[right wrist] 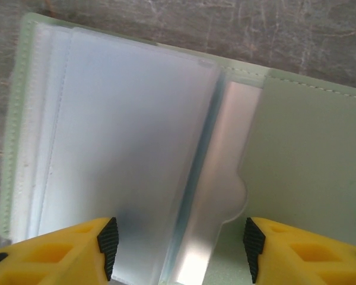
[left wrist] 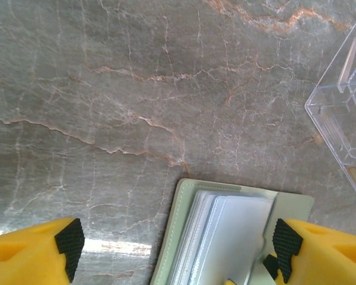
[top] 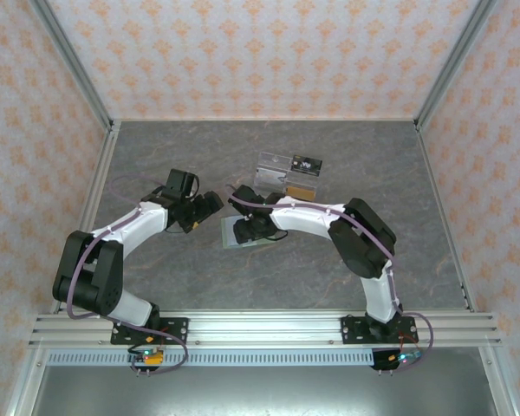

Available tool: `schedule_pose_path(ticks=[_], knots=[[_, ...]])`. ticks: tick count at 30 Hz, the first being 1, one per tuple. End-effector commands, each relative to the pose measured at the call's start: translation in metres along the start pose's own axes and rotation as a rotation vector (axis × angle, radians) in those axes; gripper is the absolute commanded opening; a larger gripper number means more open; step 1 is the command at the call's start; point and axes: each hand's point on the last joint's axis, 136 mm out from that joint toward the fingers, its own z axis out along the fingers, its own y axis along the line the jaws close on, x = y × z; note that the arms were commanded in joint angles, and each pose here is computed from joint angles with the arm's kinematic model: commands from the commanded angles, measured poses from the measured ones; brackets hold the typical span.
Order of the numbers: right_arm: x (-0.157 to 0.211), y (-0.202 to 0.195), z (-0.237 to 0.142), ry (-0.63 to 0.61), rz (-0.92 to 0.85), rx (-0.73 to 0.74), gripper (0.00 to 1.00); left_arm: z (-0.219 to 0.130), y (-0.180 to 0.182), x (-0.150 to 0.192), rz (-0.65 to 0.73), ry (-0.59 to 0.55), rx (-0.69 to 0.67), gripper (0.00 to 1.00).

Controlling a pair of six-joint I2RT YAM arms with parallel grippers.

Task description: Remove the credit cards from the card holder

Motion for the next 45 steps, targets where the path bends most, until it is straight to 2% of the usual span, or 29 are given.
schedule_pose_path(ticks=[1,5,14,20,35,41,45], knots=[[0.010,-0.021,0.011,0.043,0.012,0.094,0.57,-0.002,-0.006,0.012,0.009,0.055,0.056,0.76],[0.015,-0.027,0.016,0.059,0.032,0.101,0.51,0.001,-0.014,0.022,0.023,0.103,0.107,0.60],[0.018,-0.031,0.021,0.069,0.054,0.090,0.49,0.015,-0.043,0.048,0.090,0.191,0.180,0.38],[0.018,-0.029,0.023,0.072,0.058,0.080,0.49,0.031,-0.034,0.055,0.099,0.222,0.120,0.37],[0.018,-0.022,0.025,0.078,0.065,0.041,0.46,0.046,-0.030,0.061,0.093,0.257,0.102,0.34],[0.017,-0.016,0.023,0.076,0.074,-0.030,0.45,0.046,-0.052,0.065,0.076,0.287,0.223,0.34],[0.009,-0.008,0.009,0.026,0.075,-0.120,0.47,0.043,-0.062,0.062,0.071,0.281,0.267,0.34]])
